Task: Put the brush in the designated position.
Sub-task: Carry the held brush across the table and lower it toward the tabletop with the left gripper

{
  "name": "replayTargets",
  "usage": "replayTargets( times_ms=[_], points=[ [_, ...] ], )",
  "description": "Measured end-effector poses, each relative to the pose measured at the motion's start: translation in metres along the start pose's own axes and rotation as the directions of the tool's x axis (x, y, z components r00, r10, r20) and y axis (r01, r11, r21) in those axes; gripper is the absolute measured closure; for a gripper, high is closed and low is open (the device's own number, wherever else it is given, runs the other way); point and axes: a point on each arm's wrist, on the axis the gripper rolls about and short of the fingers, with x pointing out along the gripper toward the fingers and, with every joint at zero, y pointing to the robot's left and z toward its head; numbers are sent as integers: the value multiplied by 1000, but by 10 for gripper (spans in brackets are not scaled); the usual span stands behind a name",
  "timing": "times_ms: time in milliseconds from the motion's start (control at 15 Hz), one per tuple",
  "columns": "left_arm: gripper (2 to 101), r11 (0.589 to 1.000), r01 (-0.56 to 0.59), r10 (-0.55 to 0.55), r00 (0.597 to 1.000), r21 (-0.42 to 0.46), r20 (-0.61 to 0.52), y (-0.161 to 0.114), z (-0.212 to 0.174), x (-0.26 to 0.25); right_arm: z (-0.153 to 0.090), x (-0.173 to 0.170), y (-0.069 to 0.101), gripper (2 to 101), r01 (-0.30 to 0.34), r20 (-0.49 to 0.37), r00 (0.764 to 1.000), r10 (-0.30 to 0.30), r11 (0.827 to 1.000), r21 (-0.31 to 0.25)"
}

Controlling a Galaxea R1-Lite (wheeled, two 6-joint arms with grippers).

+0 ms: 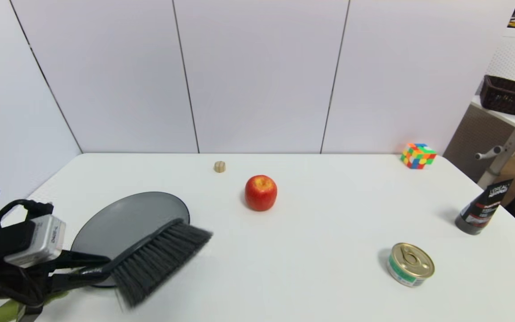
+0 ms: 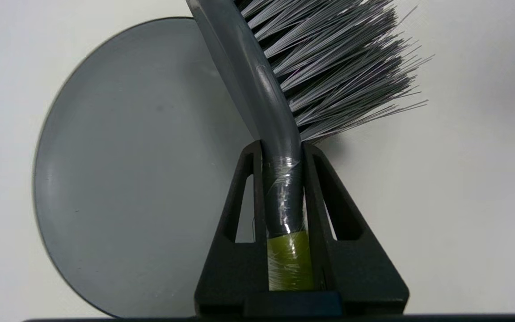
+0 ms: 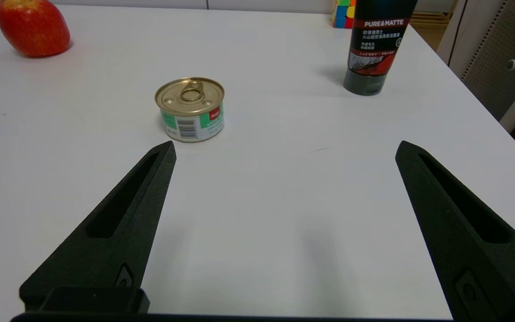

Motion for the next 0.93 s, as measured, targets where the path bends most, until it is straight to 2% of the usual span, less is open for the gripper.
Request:
replayTargets(
  times_ms=[333, 667, 933],
  points=[
    [857, 978, 196, -198, 980, 75, 22, -20, -3, -11, 0, 0, 0, 50, 0, 0, 1000, 0, 1000, -1],
    [857, 956, 239, -247, 969, 167, 27, -4, -9, -5, 0, 0, 0, 50, 1, 0, 1000, -1, 1000, -1],
    [857, 949, 274, -282, 959, 158, 31, 6, -18, 5, 0, 0, 0, 50, 0, 0, 1000, 0, 1000, -1]
  ],
)
